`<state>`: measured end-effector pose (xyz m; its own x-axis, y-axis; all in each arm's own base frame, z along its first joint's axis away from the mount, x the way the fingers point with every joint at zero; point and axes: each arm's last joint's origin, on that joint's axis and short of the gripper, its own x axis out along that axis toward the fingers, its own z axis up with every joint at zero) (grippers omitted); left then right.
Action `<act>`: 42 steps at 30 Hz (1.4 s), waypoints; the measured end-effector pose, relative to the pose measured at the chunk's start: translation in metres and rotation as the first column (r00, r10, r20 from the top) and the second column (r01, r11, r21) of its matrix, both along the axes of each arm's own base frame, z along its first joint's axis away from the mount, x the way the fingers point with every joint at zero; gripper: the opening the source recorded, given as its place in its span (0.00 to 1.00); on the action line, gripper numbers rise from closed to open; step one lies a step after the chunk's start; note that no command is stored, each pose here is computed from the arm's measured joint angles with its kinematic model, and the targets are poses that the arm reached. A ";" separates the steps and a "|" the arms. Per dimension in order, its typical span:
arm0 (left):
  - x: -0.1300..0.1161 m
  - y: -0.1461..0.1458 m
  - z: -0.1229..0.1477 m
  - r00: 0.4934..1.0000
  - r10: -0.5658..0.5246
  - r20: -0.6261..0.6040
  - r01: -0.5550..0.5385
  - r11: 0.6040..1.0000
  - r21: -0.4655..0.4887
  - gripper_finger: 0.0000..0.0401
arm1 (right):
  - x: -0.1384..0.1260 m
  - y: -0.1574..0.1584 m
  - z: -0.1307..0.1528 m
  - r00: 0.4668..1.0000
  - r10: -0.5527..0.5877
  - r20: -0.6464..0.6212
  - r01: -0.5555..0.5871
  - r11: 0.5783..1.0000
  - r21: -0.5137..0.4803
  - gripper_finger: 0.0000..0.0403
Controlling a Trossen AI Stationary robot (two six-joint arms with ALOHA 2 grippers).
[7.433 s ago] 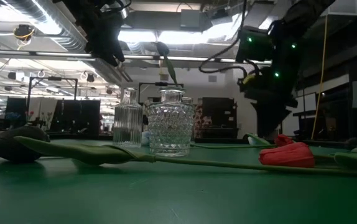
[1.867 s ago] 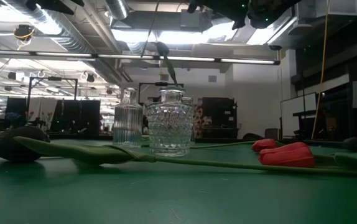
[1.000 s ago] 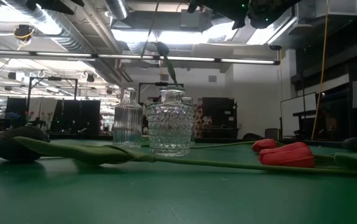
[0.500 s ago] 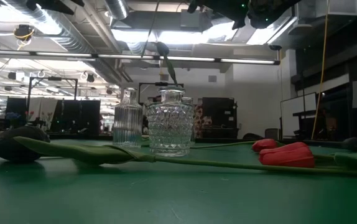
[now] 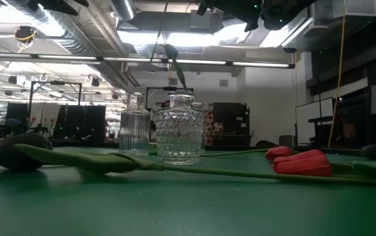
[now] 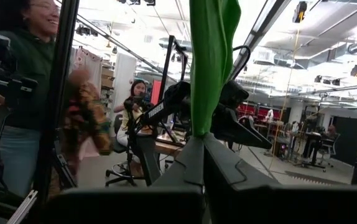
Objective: Sort flowers into vase by color
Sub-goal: Put the right white flower into the middle transparent vase
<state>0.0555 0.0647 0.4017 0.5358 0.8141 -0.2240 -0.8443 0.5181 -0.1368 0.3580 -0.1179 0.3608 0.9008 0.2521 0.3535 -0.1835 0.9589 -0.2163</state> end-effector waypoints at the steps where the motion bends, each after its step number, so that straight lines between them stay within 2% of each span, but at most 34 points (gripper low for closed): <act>1: 0.000 0.000 0.000 1.000 0.000 -0.002 0.000 1.000 0.001 0.62 | 0.000 0.000 0.000 1.000 0.000 0.000 0.000 1.000 -0.001 0.00; 42: 0.000 0.000 0.000 1.000 0.000 0.001 0.000 1.000 -0.001 0.62 | 0.003 0.000 -0.005 1.000 0.000 -0.023 -0.001 1.000 -0.017 0.00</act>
<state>0.0555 0.0647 0.4017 0.5360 0.8139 -0.2243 -0.8442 0.5178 -0.1385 0.3608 -0.1180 0.3561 0.9087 0.2583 0.3279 -0.1891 0.9550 -0.2284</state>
